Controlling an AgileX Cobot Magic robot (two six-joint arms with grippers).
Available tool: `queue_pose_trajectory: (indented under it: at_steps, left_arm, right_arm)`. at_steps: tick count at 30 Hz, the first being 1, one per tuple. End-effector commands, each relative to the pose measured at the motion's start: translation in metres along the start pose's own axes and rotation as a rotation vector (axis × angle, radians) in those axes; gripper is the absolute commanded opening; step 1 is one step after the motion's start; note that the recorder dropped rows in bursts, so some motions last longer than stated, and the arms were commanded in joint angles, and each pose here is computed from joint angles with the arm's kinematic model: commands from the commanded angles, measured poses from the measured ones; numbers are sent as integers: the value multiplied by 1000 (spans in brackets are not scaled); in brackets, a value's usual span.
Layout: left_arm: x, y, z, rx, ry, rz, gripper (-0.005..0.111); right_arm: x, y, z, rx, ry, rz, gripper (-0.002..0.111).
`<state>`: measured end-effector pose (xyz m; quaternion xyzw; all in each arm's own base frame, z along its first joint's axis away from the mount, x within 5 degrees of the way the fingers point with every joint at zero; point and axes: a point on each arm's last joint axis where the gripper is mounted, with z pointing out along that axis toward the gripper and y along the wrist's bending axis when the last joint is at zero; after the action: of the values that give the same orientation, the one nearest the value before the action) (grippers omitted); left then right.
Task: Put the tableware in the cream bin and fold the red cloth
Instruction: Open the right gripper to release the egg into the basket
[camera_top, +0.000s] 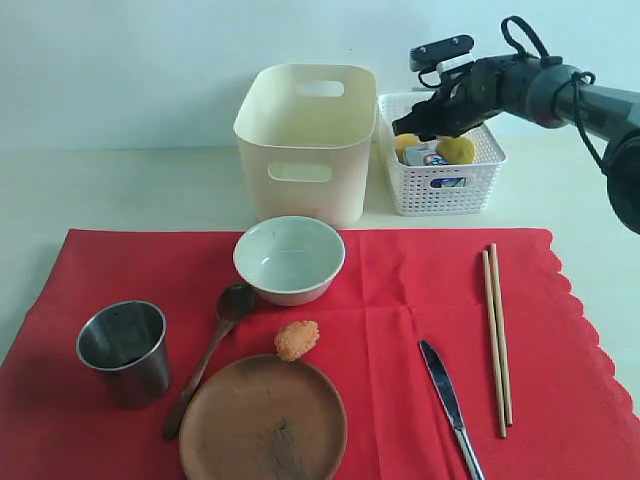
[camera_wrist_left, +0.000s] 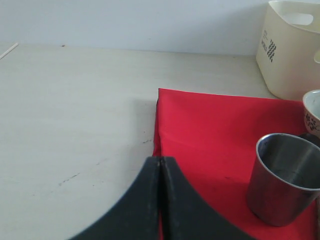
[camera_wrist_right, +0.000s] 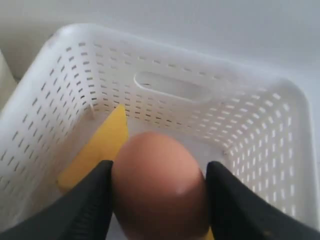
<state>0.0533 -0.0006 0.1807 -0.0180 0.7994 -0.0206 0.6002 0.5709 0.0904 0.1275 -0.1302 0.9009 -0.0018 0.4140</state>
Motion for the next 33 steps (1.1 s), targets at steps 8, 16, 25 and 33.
queue_pose_trajectory:
  at_steps: [8, 16, 25, 33]
  left_arm:
    - [0, 0, 0, 2, -15, -10, 0]
    - [0, 0, 0, 2, -15, -10, 0]
    - [0, 0, 0, 2, -15, -10, 0]
    - [0, 0, 0, 2, -15, -10, 0]
  right_arm:
    - [-26, -9, -39, 5, 65, 5, 76]
    - [-32, -11, -66, -3, 184, 31, 67]
    - [-46, -12, -110, -29, 300, 40, 21]
    - [-53, -1, -156, -157, 270, 70, 0]
